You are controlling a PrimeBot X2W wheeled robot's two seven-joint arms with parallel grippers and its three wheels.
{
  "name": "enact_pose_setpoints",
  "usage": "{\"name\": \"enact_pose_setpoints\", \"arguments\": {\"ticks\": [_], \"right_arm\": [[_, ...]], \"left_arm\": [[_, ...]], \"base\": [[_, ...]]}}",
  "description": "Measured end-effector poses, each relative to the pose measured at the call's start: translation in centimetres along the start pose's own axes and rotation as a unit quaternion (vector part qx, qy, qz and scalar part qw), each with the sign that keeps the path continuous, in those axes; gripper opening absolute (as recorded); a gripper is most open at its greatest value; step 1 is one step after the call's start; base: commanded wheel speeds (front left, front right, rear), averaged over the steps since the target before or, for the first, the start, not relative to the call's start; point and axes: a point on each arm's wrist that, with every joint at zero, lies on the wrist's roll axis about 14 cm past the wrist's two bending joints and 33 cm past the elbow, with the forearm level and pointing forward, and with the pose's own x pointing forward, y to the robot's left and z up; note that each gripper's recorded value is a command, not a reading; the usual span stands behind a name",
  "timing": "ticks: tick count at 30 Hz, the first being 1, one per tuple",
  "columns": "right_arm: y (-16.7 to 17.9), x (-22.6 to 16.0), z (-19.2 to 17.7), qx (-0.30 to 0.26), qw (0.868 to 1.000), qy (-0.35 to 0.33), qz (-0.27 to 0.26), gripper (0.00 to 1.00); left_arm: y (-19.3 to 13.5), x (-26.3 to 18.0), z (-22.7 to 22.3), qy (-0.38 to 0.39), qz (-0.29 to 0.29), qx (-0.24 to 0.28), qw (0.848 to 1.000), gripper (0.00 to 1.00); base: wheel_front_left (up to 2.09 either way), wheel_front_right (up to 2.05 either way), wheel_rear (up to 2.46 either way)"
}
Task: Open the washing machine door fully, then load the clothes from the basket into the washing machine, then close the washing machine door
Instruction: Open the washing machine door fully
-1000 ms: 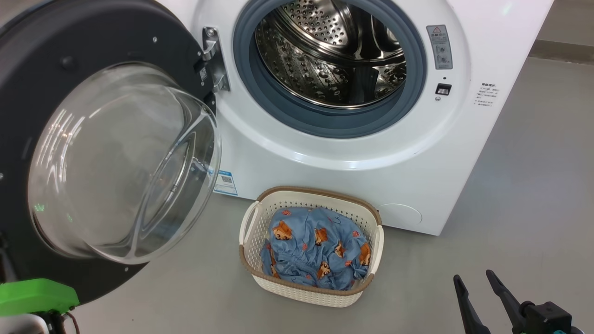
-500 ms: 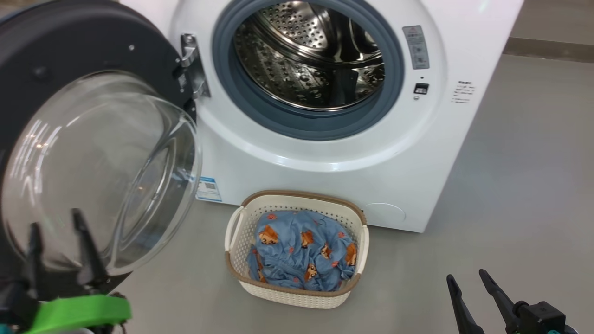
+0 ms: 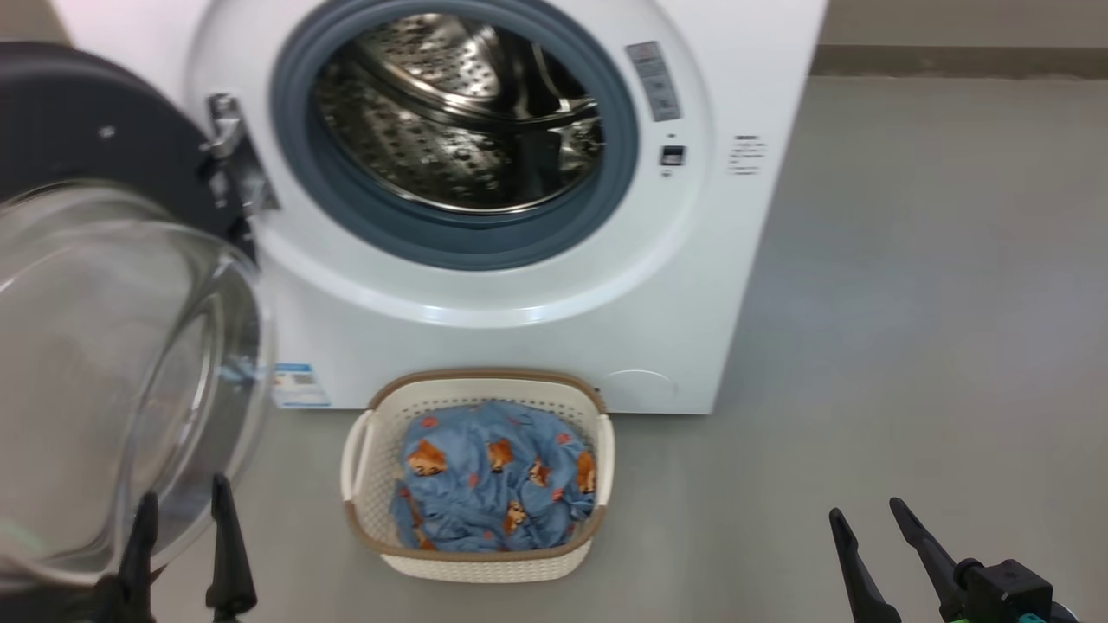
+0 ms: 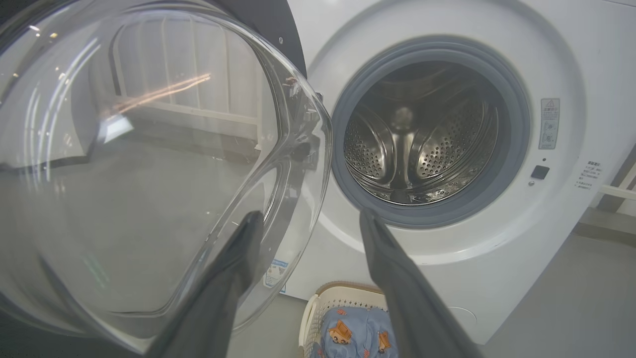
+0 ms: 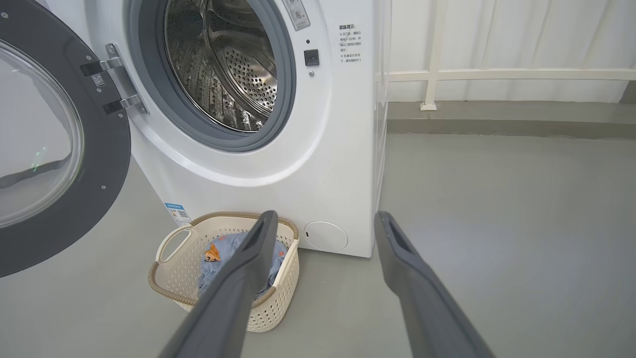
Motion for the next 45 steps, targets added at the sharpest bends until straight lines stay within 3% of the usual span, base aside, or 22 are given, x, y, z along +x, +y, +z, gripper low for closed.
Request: {"name": "enact_pose_setpoints", "arguments": {"ticks": [19, 45], "right_arm": [[-5.0, -3.5, 1.2, -0.003, 0.996, -0.019, -0.086, 1.0], [-4.6, -3.0, 1.6, -0.004, 0.997, -0.025, -0.079, 1.0]], "left_arm": [[-2.7, -0.2, -5.5, 0.086, -0.051, 0.002, 0.995, 1.0], [-1.4, -1.5, -5.8, 0.095, -0.024, 0.008, 0.995, 1.0]], "base": [[0.0, 0.0, 0.0], [0.0, 0.0, 0.0]]}}
